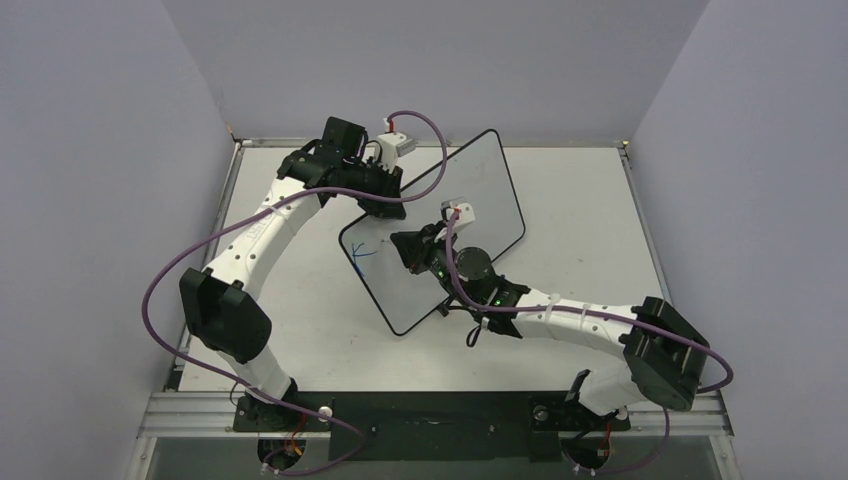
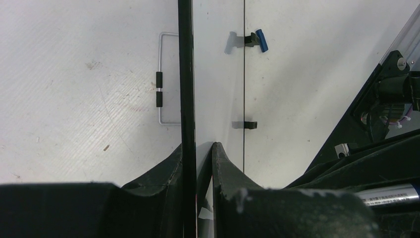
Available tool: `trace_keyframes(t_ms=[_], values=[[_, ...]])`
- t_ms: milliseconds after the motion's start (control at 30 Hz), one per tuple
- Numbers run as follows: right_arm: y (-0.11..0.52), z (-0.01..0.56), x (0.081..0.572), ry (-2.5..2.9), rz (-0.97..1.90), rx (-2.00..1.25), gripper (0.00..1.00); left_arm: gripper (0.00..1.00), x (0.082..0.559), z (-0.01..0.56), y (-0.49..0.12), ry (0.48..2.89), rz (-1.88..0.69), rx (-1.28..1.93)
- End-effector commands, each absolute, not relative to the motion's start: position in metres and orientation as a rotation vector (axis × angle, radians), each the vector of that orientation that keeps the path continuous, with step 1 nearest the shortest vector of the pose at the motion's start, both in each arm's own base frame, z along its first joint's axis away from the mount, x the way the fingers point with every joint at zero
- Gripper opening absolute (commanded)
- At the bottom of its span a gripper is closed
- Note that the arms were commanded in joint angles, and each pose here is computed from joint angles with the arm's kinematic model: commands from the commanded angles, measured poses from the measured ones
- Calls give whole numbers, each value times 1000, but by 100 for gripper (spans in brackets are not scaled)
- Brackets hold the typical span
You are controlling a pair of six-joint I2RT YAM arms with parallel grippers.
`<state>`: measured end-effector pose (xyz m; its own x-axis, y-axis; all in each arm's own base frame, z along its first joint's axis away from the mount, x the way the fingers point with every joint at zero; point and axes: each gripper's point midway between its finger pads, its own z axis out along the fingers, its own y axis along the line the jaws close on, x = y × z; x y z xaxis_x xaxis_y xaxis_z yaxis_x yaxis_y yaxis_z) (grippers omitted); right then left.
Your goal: Write a sentence on the whiteboard
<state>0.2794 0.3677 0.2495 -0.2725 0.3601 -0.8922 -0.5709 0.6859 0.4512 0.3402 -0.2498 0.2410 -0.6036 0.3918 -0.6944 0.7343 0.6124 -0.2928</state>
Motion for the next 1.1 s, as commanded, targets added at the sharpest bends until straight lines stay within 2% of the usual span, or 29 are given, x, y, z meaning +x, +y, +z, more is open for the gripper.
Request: trace_keyframes(t_ms=[0,667,1067], values=[[363,262,297,1582,891,-119,0,0,369,241,-234,2150,-523,963],[373,275,298,1544,942,-134,0,0,370,239,-235,2152,-523,964],[382,243,286,1608,971,-157,0,0,369,239,-233,2154,-518,962]])
